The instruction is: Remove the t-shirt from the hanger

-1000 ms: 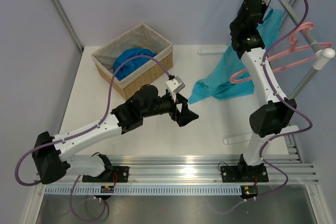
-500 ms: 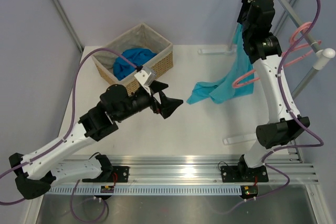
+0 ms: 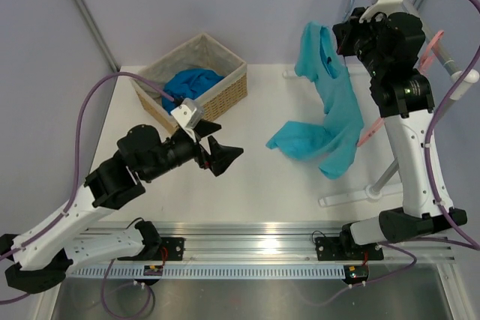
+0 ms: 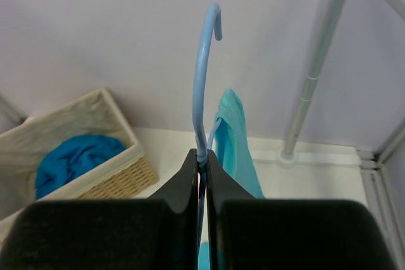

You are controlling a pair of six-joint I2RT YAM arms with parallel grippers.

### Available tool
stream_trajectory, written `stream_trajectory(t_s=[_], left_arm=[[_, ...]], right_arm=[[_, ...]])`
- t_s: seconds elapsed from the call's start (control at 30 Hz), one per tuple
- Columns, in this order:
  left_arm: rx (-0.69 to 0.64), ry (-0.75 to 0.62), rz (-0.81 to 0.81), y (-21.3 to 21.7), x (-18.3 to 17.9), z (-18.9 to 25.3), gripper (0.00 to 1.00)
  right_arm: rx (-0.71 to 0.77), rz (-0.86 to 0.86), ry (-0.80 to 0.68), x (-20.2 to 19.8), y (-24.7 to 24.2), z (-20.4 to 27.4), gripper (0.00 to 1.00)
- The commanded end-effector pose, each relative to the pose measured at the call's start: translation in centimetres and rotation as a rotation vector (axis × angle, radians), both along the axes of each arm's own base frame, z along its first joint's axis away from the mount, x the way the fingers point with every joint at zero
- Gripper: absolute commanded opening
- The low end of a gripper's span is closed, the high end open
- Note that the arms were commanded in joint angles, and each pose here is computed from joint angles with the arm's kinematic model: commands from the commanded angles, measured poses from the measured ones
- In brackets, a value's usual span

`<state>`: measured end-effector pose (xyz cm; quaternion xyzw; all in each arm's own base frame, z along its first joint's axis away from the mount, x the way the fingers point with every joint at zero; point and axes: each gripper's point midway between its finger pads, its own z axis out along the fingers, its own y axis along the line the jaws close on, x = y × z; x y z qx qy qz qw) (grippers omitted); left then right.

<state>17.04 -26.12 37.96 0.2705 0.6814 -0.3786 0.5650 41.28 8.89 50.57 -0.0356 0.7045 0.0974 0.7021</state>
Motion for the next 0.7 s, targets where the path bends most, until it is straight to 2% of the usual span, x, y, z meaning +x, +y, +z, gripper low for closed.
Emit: stream_trajectory(t_s=[0.0, 0.13, 0.37, 0.57, 0.67], left_arm=[[-0.028, -0.080, -0.072, 1.4, -2.2, 3.9, 0.99], [-0.063, -0.107, -0.171, 2.5, -5.1, 5.4, 0.99], [-0.041, -0.098, -0.177, 3.9, -6.1, 5.4, 0.99], [-0.001, -0.088, -0.154, 4.4, -5.9, 4.1, 0.99], [0.010, -0.103, -0.161, 4.6, -6.1, 3.9, 0.99]], right_arm=[[0.033, 0.286, -0.035, -5.3, 4.0, 1.8, 0.00], [0.021, 0.462, -0.064, -9.1, 6.1, 1.4, 0.00], [0.022, 0.684, -0.195, -16.3, 8.0, 2.9, 0.00], [0.082, 0.792, -0.180, -19.6, 8.9, 2.4, 0.00], [0.111, 0.902, -0.161, -21.7, 9.8, 1.9, 0.00]])
